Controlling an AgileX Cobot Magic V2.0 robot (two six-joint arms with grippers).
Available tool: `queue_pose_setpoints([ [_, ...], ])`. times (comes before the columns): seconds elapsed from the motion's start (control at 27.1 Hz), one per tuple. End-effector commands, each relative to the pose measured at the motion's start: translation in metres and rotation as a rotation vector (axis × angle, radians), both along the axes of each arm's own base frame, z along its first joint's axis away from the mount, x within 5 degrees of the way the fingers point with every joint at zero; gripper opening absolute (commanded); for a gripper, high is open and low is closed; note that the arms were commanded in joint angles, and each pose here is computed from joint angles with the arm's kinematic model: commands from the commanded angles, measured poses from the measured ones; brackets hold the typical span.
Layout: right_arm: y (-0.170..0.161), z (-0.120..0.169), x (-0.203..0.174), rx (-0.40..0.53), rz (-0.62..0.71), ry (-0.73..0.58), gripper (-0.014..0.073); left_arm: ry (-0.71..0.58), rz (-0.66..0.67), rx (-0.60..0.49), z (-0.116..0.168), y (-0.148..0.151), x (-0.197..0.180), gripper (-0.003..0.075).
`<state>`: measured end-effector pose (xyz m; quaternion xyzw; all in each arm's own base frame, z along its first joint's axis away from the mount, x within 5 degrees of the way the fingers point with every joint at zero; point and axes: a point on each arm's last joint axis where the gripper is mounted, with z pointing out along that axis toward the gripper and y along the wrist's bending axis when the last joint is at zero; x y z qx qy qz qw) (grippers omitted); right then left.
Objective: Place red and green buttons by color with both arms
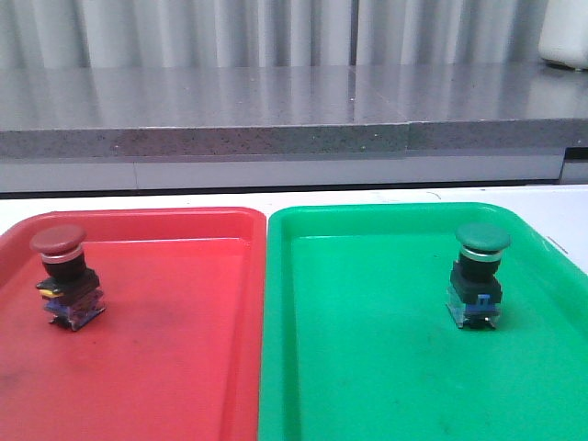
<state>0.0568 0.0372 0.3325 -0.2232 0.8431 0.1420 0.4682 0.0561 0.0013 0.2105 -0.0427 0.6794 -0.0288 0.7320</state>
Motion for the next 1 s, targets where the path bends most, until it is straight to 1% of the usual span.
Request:
queue_pose_setpoints([
  [0.0,0.000,0.012,0.003,0.030,-0.010,-0.077,-0.0108,-0.079,-0.002,-0.007,0.001,0.000,-0.001,-0.0020],
  [0.22,0.000,0.012,0.003,0.030,-0.010,-0.077,-0.0108,-0.079,-0.029,-0.008,0.001,-0.002,-0.001,-0.0020],
  [0.63,0.000,0.012,0.003,0.030,-0.010,-0.077,-0.0108,-0.079,-0.029,-0.008,0.001,-0.002,-0.001,-0.0020],
  [0.7,-0.002,0.011,-0.001,0.028,-0.017,-0.096,-0.0108,-0.079,-0.029,-0.008,0.001,-0.002,-0.001,-0.0020],
  [0.78,-0.006,0.007,-0.003,0.041,-0.052,-0.150,-0.0108,-0.079,-0.029,-0.008,0.001,-0.002,-0.001,-0.0020],
  [0.85,-0.011,0.000,-0.004,0.078,-0.124,-0.255,-0.0108,-0.079,-0.029,-0.008,0.001,-0.002,-0.001,-0.0020],
  [0.96,-0.020,-0.024,-0.005,0.108,-0.264,-0.392,-0.0108,-0.079,-0.029,-0.008,0.001,-0.002,-0.001,-0.0020],
])
